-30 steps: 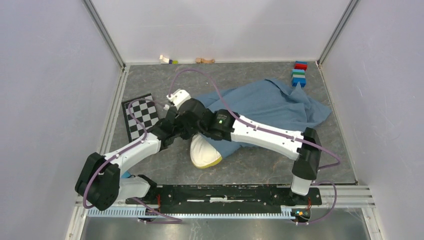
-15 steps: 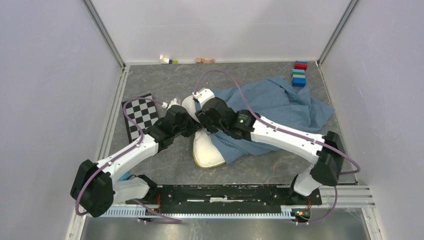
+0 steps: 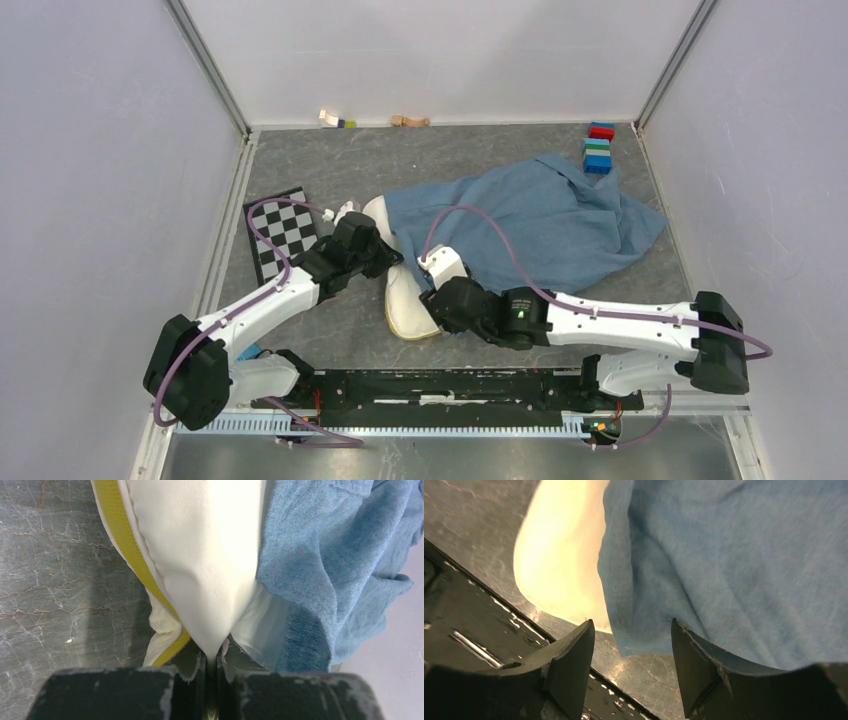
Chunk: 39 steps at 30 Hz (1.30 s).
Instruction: Put the pillow into the pillowcase
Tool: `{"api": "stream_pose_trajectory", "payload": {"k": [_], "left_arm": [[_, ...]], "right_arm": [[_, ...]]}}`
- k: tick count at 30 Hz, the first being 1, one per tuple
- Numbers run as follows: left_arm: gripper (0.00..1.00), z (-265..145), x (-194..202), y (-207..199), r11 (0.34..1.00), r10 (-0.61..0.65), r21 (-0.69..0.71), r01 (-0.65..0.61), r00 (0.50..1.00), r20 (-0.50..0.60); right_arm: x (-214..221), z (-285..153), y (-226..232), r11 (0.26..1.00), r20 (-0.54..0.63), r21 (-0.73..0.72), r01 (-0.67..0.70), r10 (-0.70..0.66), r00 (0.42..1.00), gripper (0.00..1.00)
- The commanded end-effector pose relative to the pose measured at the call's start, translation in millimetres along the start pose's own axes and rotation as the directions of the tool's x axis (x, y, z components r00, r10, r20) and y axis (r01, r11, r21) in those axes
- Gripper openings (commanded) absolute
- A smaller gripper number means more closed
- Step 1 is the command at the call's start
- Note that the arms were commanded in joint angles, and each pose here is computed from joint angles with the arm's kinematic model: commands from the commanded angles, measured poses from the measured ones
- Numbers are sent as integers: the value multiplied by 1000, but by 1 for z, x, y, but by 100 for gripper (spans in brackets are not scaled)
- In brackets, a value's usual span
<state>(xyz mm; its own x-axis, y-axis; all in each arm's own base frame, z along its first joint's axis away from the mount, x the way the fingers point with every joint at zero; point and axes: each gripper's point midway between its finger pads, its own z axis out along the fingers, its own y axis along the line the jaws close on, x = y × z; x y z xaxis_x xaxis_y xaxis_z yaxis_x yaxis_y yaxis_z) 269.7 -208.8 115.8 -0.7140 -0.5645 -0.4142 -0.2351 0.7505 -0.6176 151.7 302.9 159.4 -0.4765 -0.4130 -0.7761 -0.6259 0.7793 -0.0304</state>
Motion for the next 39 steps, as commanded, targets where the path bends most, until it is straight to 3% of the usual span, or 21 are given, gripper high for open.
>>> {"api": "stream_pose_trajectory", "payload": {"k": [1,6,8,12,14,17,19,24,26,29,31,34,37,39], "left_arm": [[2,-5,-19,-24,998,-44,53,40,997,65],[2,-6,-21,-23,998,-36,46,32,997,73],[2,-6,-21,-23,999,-34,44,30,997,74],[2,-5,-23,-25,998,-42,53,38,996,80],[2,-1,-20,-33,995,-66,78,60,995,77],[2,3,-9,-49,994,-67,92,58,993,95],[2,5,-1,-55,991,-87,105,77,992,92],[2,4,8,-51,990,-99,109,89,991,86],[2,1,9,-48,990,-91,116,81,992,85],[3,-4,15,-46,989,-65,135,57,996,60],[17,-8,22,-42,990,-34,138,30,999,29],[59,-20,20,-25,996,2,91,-6,999,46],[77,-36,2,5,1000,16,-5,-15,992,124],[82,-46,-14,24,998,17,-62,-7,987,160]], "right_arm": [[18,14,4,999,-2,37,-38,38,999,64],[44,27,0,998,-53,63,-16,19,998,63],[51,29,-3,996,-73,84,-11,17,997,56],[38,22,2,995,-73,96,-5,12,997,15],[6,9,37,1000,-24,1,8,-8,1000,1],[-49,-25,119,970,63,-229,80,-67,996,0],[-70,-40,147,940,101,-329,89,-59,993,0],[-57,-27,119,951,83,-306,35,-10,996,0],[-53,-26,102,959,89,-282,11,15,996,8],[-63,-30,79,973,122,-230,-11,40,992,36],[-73,-31,60,982,142,-187,-27,54,988,50],[-82,-22,28,993,147,-107,-57,73,986,69],[-85,-7,8,996,138,-36,-76,80,987,80],[-90,5,2,996,140,-5,-88,88,986,82]]}}
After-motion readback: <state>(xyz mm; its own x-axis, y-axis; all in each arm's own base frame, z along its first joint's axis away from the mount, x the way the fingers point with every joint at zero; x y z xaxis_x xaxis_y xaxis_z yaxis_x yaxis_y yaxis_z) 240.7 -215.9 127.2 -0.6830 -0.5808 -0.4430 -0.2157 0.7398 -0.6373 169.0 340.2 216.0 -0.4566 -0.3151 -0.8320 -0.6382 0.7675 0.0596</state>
